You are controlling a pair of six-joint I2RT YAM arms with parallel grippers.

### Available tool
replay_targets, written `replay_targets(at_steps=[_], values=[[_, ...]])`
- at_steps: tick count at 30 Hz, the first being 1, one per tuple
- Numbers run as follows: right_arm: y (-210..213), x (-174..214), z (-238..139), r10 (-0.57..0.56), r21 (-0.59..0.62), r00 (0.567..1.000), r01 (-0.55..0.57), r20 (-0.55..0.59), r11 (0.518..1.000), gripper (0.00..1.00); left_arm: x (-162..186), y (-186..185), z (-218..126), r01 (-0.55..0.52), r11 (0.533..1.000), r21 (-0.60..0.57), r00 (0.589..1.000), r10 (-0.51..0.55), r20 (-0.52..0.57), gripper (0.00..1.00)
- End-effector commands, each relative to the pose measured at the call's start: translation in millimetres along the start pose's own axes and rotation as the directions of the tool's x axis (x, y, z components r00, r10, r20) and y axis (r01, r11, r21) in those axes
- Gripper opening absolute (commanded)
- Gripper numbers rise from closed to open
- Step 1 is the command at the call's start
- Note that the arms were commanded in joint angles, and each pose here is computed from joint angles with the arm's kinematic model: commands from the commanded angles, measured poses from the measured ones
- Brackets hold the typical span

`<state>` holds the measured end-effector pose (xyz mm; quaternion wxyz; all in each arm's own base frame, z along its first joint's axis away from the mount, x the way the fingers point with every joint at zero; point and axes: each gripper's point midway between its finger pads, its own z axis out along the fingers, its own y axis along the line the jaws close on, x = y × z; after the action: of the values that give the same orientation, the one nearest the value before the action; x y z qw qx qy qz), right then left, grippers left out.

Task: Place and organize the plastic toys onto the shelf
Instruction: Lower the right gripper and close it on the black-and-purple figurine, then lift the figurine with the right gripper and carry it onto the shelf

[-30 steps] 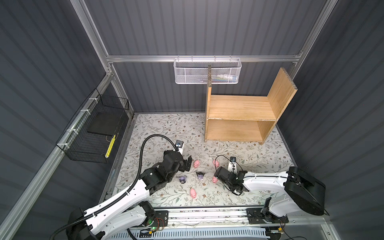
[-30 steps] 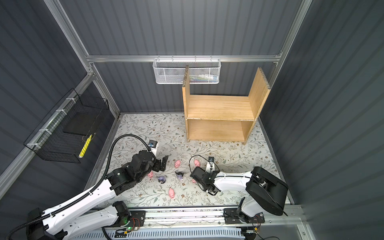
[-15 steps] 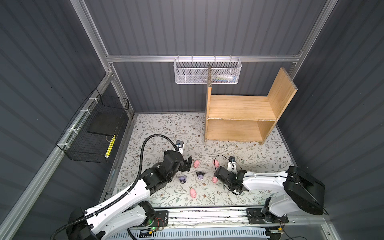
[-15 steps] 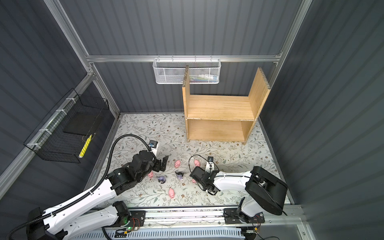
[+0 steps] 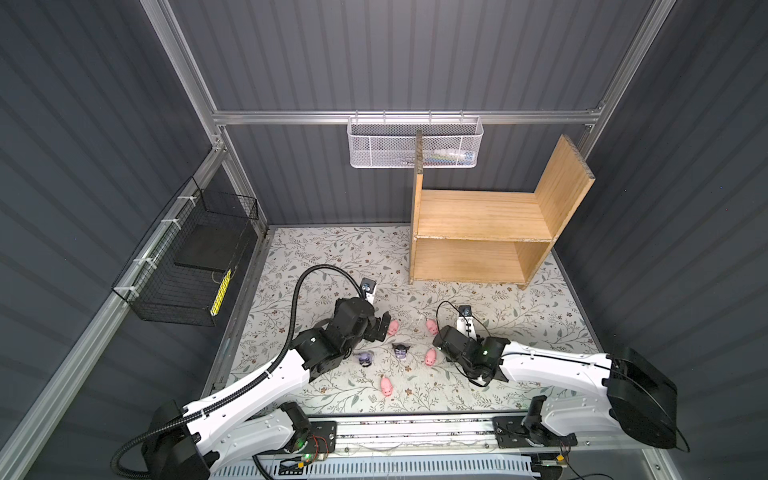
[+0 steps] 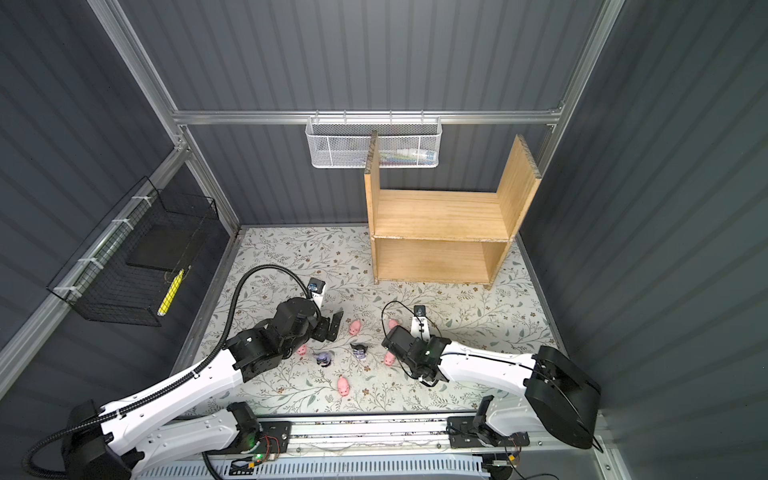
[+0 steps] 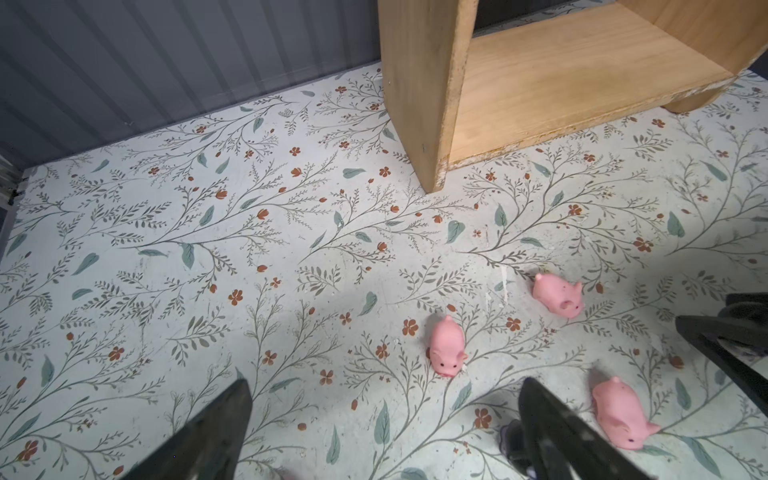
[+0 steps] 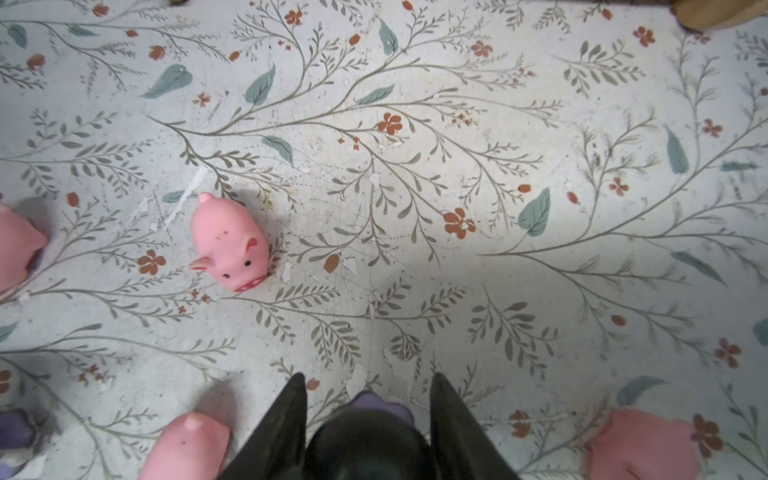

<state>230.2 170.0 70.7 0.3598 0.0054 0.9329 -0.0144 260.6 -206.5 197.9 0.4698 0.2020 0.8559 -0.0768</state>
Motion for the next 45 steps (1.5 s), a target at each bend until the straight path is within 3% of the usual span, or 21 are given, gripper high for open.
replay_targets(at_steps=[1, 14, 25, 31, 38, 45], values=[[-3, -13, -12, -0.048, -0.007, 0.999, 0.048, 0.000, 0.999, 0.32, -24, -13, -3, -0.009, 0.998, 0.058, 0.999, 0.007, 0.042, 1.00], [-1, -90, -57, -0.066, -0.092, 0.996, 0.072, 0.059, 0.993, 0.32, -56, -32, 5, -0.062, 0.993, 0.103, 0.997, 0.058, 0.041, 1.00], [2, -185, -90, -0.092, -0.102, 0.982, 0.110, 0.165, 0.989, 0.32, -82, -41, 10, -0.103, 0.989, 0.110, 0.994, 0.098, 0.051, 1.00], [-6, -245, -104, -0.075, -0.107, 0.970, 0.102, 0.233, 0.989, 0.33, -101, -60, 3, -0.093, 0.974, 0.209, 0.994, 0.080, 0.071, 1.00], [-11, -299, -110, -0.076, -0.095, 0.951, 0.109, 0.298, 0.989, 0.33, -118, -71, 0, -0.084, 0.964, 0.254, 0.994, 0.065, 0.082, 1.00], [5, -346, -86, -0.070, -0.111, 0.941, 0.112, 0.330, 0.987, 0.33, -122, -76, -9, -0.085, 0.950, 0.299, 0.995, 0.063, 0.081, 1.00]])
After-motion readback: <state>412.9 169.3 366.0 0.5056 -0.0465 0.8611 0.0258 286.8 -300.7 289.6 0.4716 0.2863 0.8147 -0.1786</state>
